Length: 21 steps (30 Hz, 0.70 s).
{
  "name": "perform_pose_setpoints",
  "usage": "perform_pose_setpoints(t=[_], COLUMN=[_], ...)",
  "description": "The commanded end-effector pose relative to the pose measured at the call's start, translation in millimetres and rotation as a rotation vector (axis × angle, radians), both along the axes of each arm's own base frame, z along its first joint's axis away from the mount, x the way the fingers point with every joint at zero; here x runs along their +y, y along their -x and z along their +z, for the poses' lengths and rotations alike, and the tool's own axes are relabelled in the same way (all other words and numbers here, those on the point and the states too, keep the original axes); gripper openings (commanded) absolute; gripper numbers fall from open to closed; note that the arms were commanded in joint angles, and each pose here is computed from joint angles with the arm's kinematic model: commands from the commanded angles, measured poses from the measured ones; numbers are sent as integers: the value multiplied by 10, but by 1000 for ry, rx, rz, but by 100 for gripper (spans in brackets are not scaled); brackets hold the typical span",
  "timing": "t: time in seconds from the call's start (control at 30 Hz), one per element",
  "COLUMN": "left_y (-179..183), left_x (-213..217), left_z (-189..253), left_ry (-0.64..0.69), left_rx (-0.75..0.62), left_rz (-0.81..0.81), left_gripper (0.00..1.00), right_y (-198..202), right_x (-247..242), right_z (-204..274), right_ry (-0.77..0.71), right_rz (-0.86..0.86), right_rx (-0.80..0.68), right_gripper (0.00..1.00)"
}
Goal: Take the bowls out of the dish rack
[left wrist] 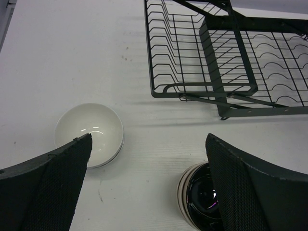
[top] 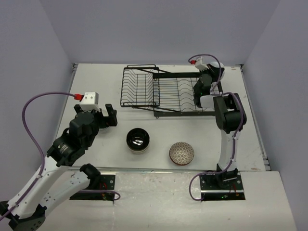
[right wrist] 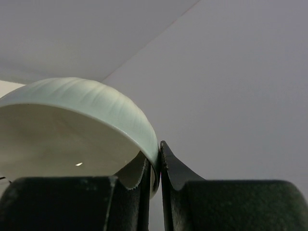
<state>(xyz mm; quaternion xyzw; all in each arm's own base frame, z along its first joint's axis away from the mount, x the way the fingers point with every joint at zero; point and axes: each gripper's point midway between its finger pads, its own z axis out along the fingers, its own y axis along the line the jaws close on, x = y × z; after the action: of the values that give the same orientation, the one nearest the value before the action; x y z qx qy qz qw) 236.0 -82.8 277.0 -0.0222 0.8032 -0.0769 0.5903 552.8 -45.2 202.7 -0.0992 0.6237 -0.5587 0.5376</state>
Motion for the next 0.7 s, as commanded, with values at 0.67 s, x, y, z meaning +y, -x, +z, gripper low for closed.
perform_pose_setpoints(t=[0.67], left_y=[-119], left_x=[-1560], left_z=[668], left_ry=[333], left_rx=[119], left_rz=[-524], left_gripper=[100], right_y=[1334], right_x=[1239], right_z=[515], right_ry=[-1391], right_rz=[371], right_rx=[165], right_gripper=[0])
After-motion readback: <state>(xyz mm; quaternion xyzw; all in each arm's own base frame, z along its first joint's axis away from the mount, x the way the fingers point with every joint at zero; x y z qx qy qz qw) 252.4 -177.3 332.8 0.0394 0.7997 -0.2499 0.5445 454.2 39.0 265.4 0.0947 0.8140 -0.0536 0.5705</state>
